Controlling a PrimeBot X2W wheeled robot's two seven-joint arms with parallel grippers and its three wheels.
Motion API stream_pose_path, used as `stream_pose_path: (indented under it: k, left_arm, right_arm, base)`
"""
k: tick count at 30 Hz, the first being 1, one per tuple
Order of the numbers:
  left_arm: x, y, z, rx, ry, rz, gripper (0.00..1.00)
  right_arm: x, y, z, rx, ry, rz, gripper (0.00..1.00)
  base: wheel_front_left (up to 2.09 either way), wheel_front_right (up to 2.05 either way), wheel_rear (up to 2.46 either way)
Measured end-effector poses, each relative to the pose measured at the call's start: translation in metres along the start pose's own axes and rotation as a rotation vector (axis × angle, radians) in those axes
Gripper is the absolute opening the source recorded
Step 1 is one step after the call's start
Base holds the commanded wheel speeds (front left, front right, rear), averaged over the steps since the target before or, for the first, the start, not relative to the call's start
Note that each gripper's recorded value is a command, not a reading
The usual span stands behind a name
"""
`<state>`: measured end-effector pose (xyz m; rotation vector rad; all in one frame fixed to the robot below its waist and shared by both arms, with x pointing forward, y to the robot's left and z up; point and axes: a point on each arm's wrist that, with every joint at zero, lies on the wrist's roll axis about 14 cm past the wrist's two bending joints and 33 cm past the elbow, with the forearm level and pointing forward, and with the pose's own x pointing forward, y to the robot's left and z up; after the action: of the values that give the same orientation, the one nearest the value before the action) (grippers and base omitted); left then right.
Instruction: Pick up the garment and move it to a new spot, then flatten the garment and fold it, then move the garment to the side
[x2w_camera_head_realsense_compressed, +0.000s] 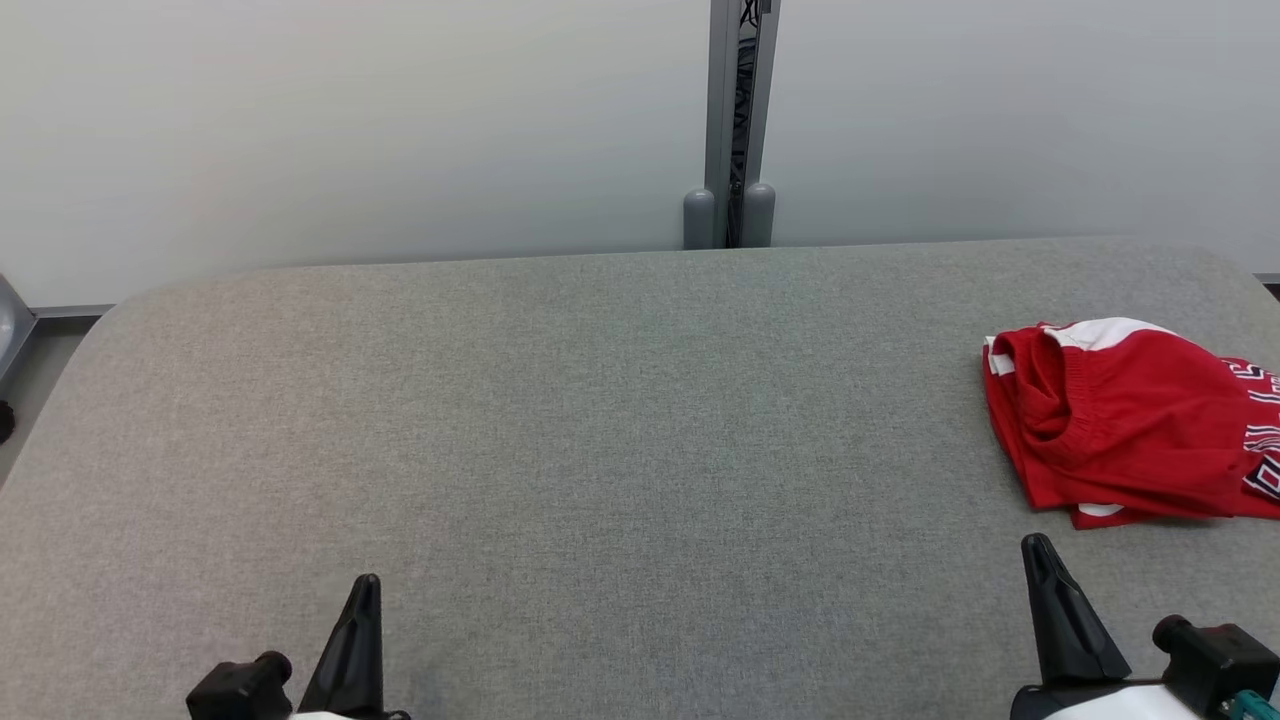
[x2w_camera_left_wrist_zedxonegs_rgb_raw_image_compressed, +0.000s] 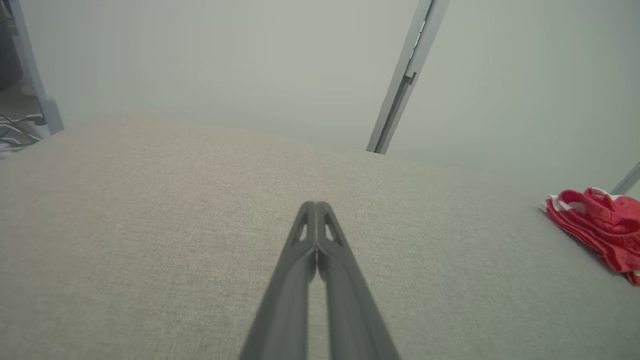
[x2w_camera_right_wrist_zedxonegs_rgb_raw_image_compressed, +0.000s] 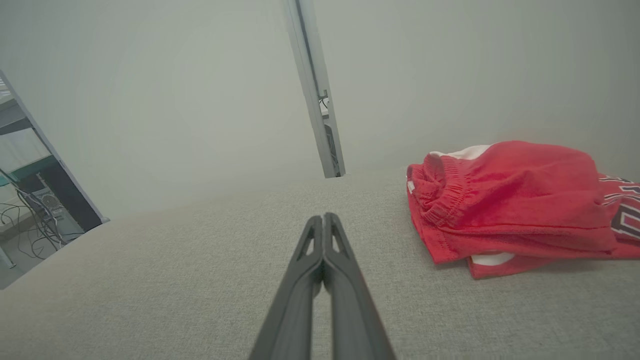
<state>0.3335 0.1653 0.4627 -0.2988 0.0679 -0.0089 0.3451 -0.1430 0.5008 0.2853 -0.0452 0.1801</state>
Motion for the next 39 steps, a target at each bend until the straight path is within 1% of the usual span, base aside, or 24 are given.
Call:
stream_pose_path:
  k: [11,21,39]
  left_arm:
    - [0.003,0.024,-0.001,-0.178,0.041,0.087,0.0]
    - [0.009,0.038,0.003,-0.333,0.051,0.131,0.0]
    - [0.017,0.054,0.012,-0.571,0.046,0.166,0.0]
  right_arm:
    - [0.007,-0.005,0.0,0.186,-0.004,-0.04,0.0]
    - [0.013,-0.006,0.0,0.337,-0.006,-0.062,0.0]
    - [0.026,-0.006,0.002,0.577,-0.021,-0.089,0.0]
  base:
    - [0.0,0.0,0.0]
    - [0.0,0.0,0.0]
    - [0.0,0.0,0.0]
